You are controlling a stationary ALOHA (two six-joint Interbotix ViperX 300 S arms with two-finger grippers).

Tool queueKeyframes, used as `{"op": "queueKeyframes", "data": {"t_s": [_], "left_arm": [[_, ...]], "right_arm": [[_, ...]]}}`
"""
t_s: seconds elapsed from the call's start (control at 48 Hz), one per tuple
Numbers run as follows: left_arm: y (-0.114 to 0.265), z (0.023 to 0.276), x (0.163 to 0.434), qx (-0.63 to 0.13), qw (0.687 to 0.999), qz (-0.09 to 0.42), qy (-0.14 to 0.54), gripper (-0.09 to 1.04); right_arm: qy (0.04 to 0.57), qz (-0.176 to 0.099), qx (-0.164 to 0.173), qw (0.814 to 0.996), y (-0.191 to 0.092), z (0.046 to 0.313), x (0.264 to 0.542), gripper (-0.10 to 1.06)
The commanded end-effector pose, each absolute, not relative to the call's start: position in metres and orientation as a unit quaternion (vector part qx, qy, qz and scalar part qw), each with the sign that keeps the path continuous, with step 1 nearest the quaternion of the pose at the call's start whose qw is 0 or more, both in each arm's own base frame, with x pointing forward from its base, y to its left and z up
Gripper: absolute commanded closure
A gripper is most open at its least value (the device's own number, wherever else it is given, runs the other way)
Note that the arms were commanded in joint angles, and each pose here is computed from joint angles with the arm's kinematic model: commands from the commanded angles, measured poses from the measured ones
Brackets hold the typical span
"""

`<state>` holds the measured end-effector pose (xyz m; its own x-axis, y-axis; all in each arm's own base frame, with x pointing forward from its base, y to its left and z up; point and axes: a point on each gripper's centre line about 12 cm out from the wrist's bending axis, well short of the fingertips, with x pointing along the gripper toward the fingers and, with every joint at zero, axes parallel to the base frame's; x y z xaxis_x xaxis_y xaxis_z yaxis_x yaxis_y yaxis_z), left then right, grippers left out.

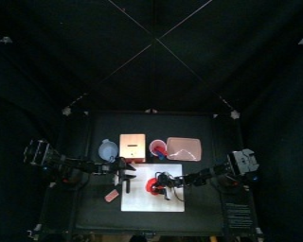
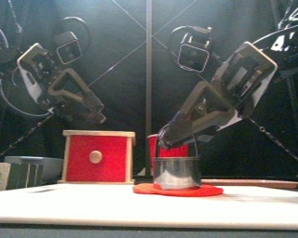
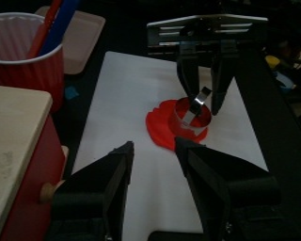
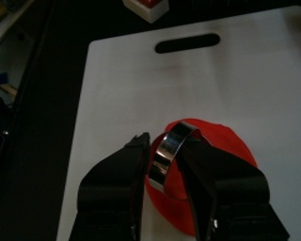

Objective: Get the cutter from the drawer then cut the dough then place the extra dough in the bowl
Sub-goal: Cut the dough

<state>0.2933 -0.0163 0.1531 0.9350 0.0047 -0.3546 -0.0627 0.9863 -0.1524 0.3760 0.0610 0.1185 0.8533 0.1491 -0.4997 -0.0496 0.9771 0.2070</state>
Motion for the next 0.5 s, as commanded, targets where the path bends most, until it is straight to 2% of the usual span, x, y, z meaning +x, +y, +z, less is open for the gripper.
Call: {"op": "queueKeyframes", "data": {"t_s": [0.021,0.229,0.5], "left_arm": [[-0.0168,0.1588,0.297,-0.081,0.983,0.016,0.167,0.15],[-0.0166,0.1568,0.2953,-0.082,0.982,0.017,0.171,0.15],[-0.0167,0.1569,0.2954,-0.081,0.982,0.017,0.17,0.15]], "right_arm": [[0.238,0.052,0.093,0.965,0.0554,0.1385,0.3809,0.3],[0.232,0.051,0.086,0.968,0.0501,0.1446,0.3824,0.3],[0.259,0.045,0.085,0.961,0.0487,0.138,0.3782,0.3]]}}
